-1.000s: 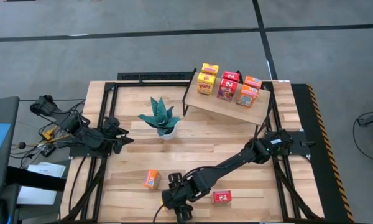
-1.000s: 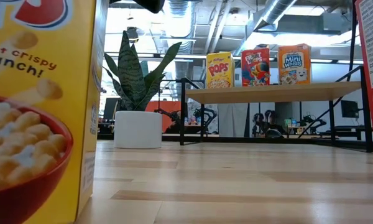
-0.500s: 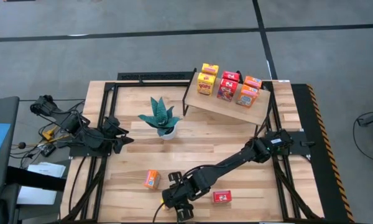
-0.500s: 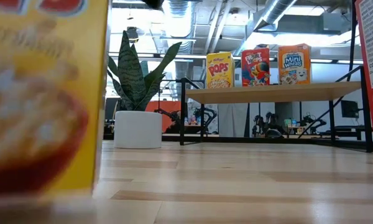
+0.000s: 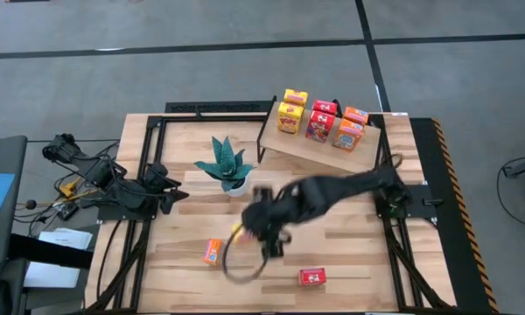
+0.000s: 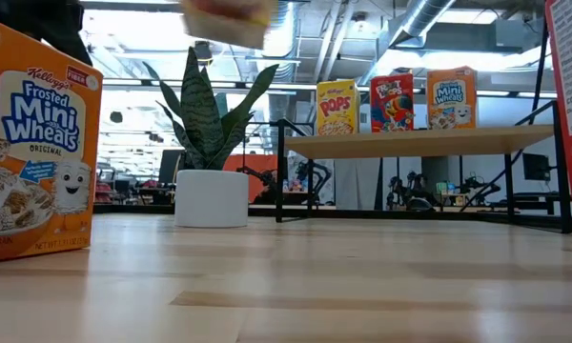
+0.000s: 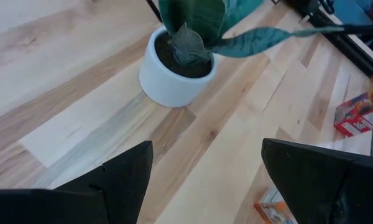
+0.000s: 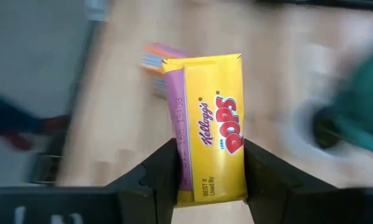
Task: Stack cereal on shelf
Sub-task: Put the yellow cereal box on the shelf aligned with the other yellow cereal boxes
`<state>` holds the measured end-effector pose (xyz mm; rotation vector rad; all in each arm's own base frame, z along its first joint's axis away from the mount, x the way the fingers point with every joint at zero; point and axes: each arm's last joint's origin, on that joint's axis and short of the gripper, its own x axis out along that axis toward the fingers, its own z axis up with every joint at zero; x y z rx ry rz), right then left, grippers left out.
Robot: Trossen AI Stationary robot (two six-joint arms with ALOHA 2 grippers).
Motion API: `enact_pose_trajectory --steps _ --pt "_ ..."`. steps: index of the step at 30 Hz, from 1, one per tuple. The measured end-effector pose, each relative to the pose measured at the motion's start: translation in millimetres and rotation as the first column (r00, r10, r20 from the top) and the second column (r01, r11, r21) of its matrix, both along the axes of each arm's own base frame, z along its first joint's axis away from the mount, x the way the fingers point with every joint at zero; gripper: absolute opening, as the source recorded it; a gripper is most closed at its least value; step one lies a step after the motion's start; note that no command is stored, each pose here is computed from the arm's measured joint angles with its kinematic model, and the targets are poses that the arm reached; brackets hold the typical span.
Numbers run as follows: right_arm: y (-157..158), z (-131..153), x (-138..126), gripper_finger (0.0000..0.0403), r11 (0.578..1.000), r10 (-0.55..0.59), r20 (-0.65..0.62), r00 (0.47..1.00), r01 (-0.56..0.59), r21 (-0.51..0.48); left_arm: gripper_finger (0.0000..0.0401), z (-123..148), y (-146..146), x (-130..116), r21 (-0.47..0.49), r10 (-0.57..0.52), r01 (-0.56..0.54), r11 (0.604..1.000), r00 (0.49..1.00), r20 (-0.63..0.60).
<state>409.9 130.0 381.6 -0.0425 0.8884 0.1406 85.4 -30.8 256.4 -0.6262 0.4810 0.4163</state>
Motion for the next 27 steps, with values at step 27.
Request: enact_pose_trajectory --steps 27 --pt "-195.2 42.9 -67.6 0.0165 0.852 -0.500 -0.065 0.864 0.477 -0.215 0.0293 1.0 3.6 -0.6 0.099 0.077 -0.080 0.992 0.996 0.033"
